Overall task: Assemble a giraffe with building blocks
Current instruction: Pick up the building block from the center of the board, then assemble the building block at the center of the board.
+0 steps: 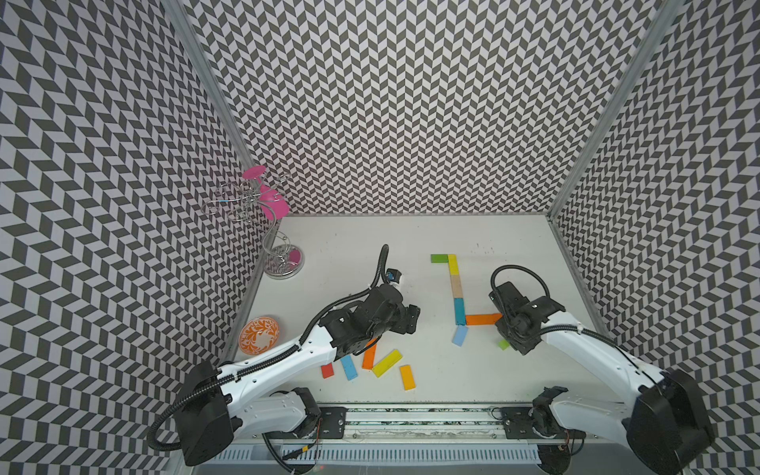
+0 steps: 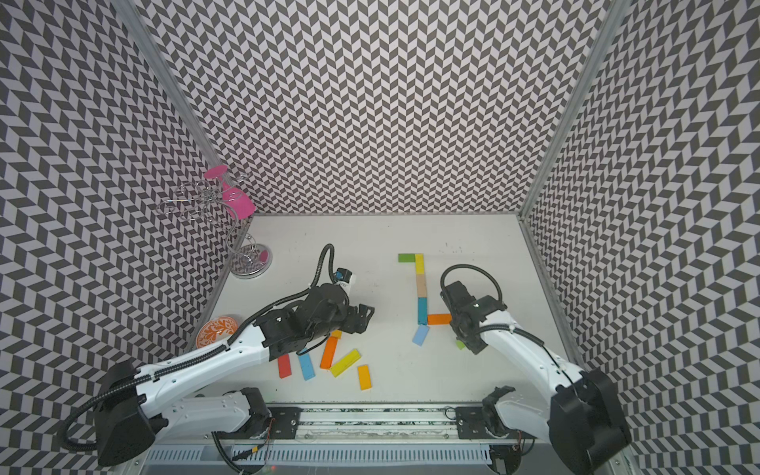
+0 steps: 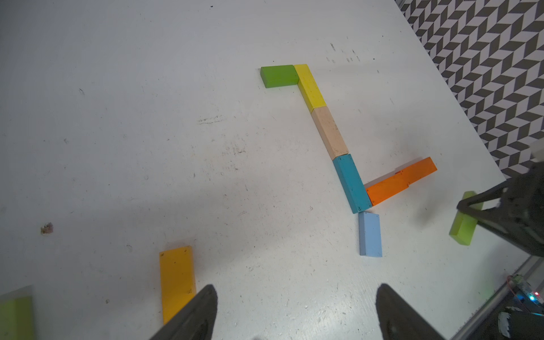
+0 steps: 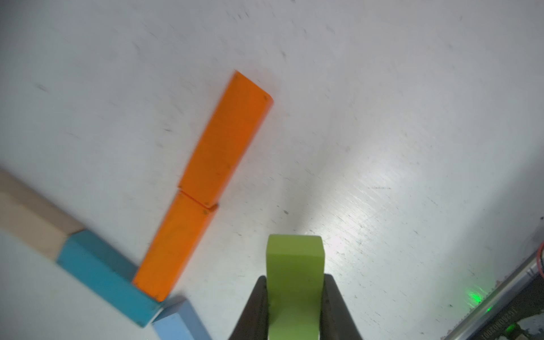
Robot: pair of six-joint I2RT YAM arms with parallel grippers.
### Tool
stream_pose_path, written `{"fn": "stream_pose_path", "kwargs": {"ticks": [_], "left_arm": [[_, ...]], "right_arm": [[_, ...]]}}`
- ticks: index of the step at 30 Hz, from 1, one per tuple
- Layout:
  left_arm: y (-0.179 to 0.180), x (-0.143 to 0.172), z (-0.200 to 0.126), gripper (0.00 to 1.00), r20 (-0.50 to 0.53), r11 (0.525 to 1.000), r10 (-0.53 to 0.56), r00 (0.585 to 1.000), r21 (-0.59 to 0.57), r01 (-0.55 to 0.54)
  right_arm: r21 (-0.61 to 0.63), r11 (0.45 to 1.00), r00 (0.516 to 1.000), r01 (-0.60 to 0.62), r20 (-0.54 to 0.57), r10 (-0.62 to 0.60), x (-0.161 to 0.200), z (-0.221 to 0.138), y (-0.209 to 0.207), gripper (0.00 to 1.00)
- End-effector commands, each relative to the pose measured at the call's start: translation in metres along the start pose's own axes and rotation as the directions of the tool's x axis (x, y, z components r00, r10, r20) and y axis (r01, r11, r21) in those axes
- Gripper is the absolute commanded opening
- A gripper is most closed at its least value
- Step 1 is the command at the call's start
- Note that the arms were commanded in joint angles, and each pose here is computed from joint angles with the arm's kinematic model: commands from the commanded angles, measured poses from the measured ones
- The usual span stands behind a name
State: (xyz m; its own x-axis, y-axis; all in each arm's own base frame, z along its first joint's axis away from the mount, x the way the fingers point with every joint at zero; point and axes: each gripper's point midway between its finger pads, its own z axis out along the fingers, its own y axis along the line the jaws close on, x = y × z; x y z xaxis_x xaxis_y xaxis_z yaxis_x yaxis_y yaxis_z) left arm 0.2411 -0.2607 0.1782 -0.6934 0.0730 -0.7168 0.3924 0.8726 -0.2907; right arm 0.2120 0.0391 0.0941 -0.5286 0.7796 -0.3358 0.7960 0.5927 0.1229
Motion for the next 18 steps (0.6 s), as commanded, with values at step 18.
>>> {"fn": "stream_pose_path", "kwargs": {"ticks": [18], "left_arm": [[-0.011, -0.016, -0.014, 0.86, 0.080, 0.994, -0.007, 0.997, 0.107, -0.002]], "right_arm": [[-0.003, 0.729, 0.673, 0.685, 0.387, -0.630, -0.123, -0.114, 0.083, 0.01]]}}
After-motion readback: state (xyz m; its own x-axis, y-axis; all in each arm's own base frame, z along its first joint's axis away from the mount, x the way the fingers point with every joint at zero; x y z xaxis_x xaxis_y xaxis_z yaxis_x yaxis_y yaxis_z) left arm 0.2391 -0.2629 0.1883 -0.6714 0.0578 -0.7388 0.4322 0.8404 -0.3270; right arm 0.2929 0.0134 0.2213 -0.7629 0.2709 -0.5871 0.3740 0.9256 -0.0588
